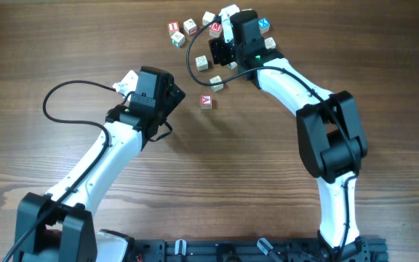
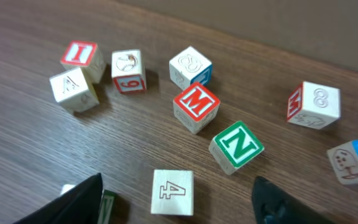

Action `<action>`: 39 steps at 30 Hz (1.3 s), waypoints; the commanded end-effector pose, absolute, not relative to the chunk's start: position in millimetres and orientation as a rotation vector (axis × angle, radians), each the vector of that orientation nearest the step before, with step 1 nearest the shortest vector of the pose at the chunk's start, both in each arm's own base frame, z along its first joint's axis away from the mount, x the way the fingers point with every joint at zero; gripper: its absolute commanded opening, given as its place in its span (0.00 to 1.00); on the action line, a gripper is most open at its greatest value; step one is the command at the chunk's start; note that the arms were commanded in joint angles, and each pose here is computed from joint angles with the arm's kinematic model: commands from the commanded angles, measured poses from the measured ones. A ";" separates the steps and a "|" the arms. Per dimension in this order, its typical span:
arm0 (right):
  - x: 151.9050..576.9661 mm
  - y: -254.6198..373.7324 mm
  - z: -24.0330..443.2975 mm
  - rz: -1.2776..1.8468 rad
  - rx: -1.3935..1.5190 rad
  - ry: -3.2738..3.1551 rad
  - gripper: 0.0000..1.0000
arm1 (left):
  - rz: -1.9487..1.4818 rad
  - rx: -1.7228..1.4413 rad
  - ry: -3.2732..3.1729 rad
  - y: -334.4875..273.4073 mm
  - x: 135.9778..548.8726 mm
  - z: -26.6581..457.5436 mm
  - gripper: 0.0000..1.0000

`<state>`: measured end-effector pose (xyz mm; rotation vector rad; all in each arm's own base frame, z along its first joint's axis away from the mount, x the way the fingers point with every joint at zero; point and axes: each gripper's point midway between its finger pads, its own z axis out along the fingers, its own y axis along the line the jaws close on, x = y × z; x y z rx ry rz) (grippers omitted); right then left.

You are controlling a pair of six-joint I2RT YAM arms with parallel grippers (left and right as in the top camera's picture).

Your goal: Form a horizontal line

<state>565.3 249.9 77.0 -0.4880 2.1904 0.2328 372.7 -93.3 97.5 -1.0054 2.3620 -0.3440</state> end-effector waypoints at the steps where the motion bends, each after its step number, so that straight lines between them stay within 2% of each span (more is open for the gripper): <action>1: 566.7 248.4 42.4 0.199 -0.507 2.236 0.69 | -0.318 -1.005 2.355 -87.7 372.3 97.1 1.00; 11: 567.6 258.4 44.6 0.263 -0.521 2.209 0.66 | -0.318 -1.005 2.354 -87.8 372.4 97.2 1.00; 19: 569.9 259.8 29.1 0.265 -0.522 2.211 0.56 | -0.317 -1.006 2.355 -87.6 372.3 97.1 1.00; 39: 565.2 270.0 18.8 0.247 -0.567 2.207 0.53 | -0.317 -1.006 2.354 -87.7 372.3 97.1 1.00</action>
